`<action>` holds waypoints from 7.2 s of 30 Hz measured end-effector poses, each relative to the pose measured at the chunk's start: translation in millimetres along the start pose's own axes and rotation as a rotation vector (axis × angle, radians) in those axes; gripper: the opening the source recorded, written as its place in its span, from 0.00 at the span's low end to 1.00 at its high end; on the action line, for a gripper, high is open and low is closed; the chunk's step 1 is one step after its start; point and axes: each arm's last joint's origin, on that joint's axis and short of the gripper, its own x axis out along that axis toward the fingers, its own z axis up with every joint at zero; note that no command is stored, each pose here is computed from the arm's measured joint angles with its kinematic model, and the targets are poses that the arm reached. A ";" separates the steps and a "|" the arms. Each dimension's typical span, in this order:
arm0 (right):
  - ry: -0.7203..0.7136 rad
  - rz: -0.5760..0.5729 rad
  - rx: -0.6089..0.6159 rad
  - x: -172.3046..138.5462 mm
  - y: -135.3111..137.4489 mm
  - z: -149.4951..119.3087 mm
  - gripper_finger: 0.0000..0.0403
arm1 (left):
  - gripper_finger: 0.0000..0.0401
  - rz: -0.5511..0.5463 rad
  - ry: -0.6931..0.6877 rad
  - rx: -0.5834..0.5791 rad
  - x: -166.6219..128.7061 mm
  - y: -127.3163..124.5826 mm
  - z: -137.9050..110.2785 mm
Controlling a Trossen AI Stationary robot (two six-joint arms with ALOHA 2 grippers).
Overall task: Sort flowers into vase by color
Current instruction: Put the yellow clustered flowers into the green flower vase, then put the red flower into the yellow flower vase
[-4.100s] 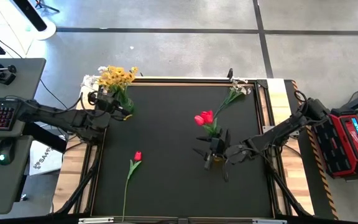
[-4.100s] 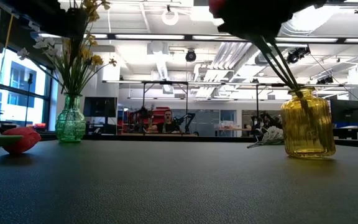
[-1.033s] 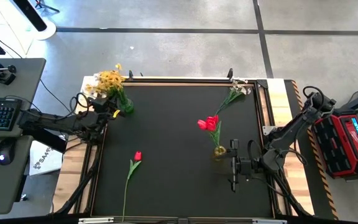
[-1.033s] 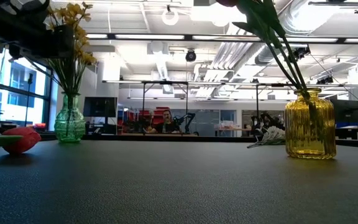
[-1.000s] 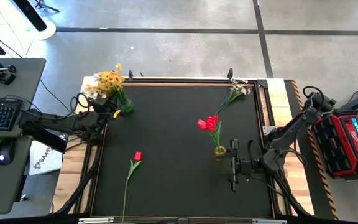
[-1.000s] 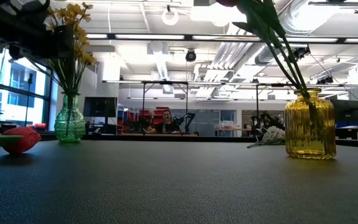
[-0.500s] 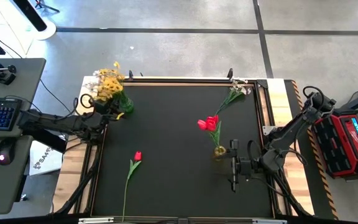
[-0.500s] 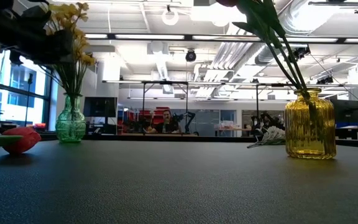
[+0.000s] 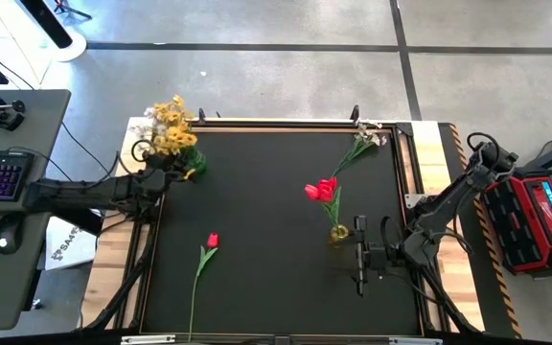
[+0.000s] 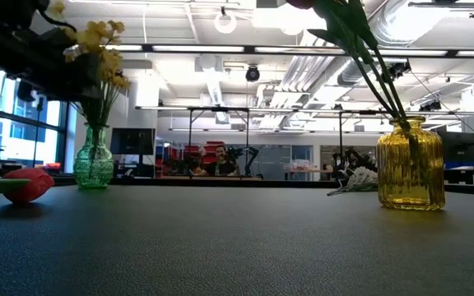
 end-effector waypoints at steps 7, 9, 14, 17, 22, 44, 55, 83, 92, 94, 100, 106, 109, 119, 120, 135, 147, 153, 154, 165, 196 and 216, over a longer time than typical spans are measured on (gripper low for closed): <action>0.000 0.000 0.000 0.0 0.0 0.0 0.51 | 0.26 -0.024 0.042 -0.016 3.8 1.9 -1.9; 0.000 0.000 0.000 0.0 0.0 0.0 0.51 | 0.27 -0.035 0.050 -0.019 4.5 2.0 -1.9; 0.000 -0.001 0.000 0.0 0.0 0.0 0.51 | 0.33 -0.088 0.083 -0.020 3.7 1.2 7.0; 0.000 -0.001 0.001 0.0 0.0 0.0 0.51 | 0.40 -0.101 0.094 -0.021 0.7 1.9 20.8; 0.002 0.000 -0.001 0.0 0.0 -0.2 0.51 | 0.47 -0.144 0.113 -0.024 -5.3 2.9 41.0; 0.012 -0.002 -0.010 0.0 0.2 -1.4 0.51 | 0.20 -0.072 0.173 -0.029 -3.8 3.1 37.0; 0.020 0.001 0.007 0.0 0.5 -2.2 0.51 | 0.06 -0.069 0.211 -0.029 -1.9 0.9 32.6; 0.033 0.008 -0.006 0.0 0.9 -3.9 0.51 | 0.52 -0.237 0.314 -0.071 -22.6 7.4 86.8; 0.033 0.008 -0.006 0.0 0.9 -3.9 0.51 | 0.52 -0.234 0.318 -0.055 -32.1 16.1 107.2; 0.034 0.008 -0.006 0.0 0.9 -4.0 0.51 | 0.52 -0.230 0.318 -0.036 -31.1 15.1 106.2; 0.033 0.007 -0.006 0.0 0.9 -3.9 0.51 | 0.42 -0.165 0.351 0.025 -21.3 5.6 91.6; 0.034 0.006 -0.006 0.1 0.8 -3.9 0.51 | 0.22 -0.145 0.379 0.088 -15.1 -2.6 85.6; 0.034 0.006 -0.006 0.1 0.8 -4.0 0.51 | 0.11 -0.133 0.357 0.108 -15.2 -2.5 88.9; 0.034 0.003 -0.006 0.1 0.7 -3.9 0.51 | 0.01 -0.125 0.347 0.126 -15.2 -2.2 90.0; 0.034 0.003 -0.006 0.1 0.7 -3.9 0.51 | 0.00 -0.121 0.349 0.125 -14.6 -2.3 89.9; 0.038 0.009 -0.010 0.1 1.0 -4.5 0.51 | 0.00 -0.084 0.461 0.131 1.8 -9.4 82.8; 0.038 0.009 -0.010 0.1 1.0 -4.4 0.51 | 0.15 -0.153 0.490 0.096 -1.5 -8.1 90.8; 0.038 0.008 -0.003 0.1 1.0 -4.4 0.51 | 0.32 -0.200 0.486 0.073 -9.0 -6.6 112.2; 0.038 0.009 -0.003 0.0 1.0 -4.5 0.51 | 0.34 -0.201 0.486 0.073 -10.6 -5.6 115.6; 0.038 0.008 -0.003 0.1 1.0 -4.5 0.51 | 0.47 -0.229 0.455 0.060 -27.4 4.6 152.8; 0.011 -0.015 0.056 0.1 -0.5 -0.8 0.51 | 0.46 -0.865 -0.019 0.272 -24.2 -75.3 215.8; 0.011 -0.015 0.088 0.1 -0.5 -0.8 0.51 | 0.46 -0.787 0.023 0.603 -79.8 -177.5 164.9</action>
